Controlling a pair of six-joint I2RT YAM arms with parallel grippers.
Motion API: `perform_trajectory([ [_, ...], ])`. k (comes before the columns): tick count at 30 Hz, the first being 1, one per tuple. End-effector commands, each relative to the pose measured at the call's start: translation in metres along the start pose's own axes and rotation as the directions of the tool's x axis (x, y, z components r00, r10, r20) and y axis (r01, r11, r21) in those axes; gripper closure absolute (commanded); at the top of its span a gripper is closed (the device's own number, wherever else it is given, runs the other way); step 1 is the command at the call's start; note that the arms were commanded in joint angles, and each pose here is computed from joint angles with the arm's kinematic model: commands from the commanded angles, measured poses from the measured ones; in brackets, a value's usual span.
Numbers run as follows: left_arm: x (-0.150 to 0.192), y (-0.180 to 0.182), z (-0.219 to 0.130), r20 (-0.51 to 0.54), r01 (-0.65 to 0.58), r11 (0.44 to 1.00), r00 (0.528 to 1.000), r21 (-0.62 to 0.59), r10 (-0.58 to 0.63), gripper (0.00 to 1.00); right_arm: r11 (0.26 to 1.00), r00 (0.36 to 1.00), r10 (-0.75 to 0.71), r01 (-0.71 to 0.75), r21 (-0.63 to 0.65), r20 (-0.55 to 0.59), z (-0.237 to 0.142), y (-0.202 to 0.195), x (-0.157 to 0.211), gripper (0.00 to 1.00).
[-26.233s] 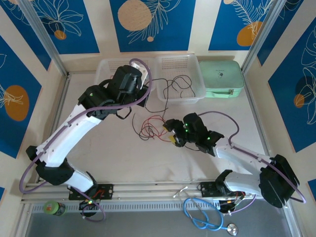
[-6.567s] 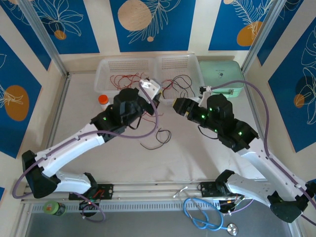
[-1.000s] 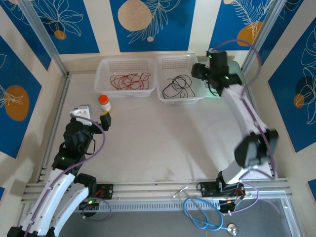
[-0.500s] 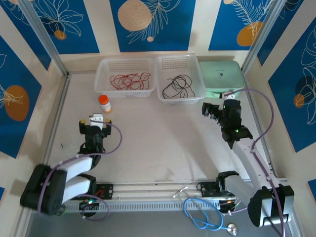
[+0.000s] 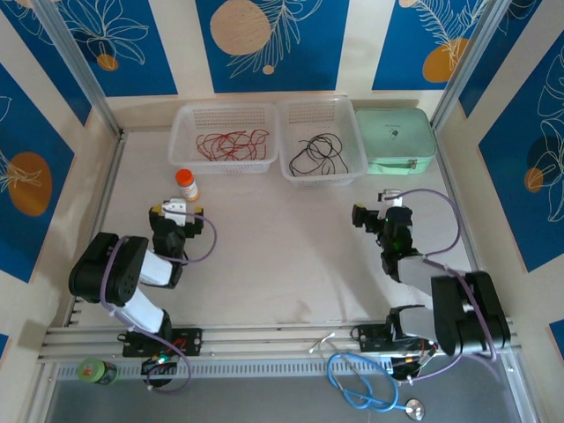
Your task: Untangle the cables
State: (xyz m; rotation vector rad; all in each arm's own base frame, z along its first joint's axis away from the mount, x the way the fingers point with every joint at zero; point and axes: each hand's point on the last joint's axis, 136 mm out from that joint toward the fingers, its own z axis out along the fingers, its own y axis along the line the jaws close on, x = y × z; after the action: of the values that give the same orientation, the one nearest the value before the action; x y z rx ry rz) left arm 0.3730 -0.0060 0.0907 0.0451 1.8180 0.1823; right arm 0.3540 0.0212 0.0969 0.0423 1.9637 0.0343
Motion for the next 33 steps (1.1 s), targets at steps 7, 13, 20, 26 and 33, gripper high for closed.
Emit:
perform_trajectory([
  [7, -0.009, -0.008, 0.019, -0.062, 0.083, 0.989, 0.995, 0.126, -0.075, 0.00, 0.978, 0.999, 0.046, -0.045, -0.206, -0.002, 0.041, 0.011, -0.015, 0.01],
  [13, -0.009, -0.008, 0.019, -0.062, 0.079, 0.989, 0.996, 0.124, -0.071, 0.00, 0.978, 0.999, 0.032, -0.035, -0.207, -0.015, 0.040, 0.013, -0.013, 0.01],
  [20, -0.009, -0.008, 0.019, -0.065, 0.079, 0.989, 0.995, 0.124, -0.071, 0.00, 0.979, 1.000, 0.028, -0.030, -0.201, -0.011, 0.040, 0.013, -0.013, 0.01],
  [26, -0.009, -0.010, 0.020, -0.067, 0.076, 0.988, 0.995, 0.131, -0.068, 0.00, 0.979, 1.000, 0.028, -0.030, -0.201, -0.012, 0.040, 0.013, -0.012, 0.01],
  [33, -0.009, -0.023, 0.022, -0.085, 0.055, 0.976, 0.996, 0.209, -0.038, 0.00, 0.979, 1.000, 0.028, -0.030, -0.202, -0.010, 0.040, 0.012, -0.013, 0.01],
])
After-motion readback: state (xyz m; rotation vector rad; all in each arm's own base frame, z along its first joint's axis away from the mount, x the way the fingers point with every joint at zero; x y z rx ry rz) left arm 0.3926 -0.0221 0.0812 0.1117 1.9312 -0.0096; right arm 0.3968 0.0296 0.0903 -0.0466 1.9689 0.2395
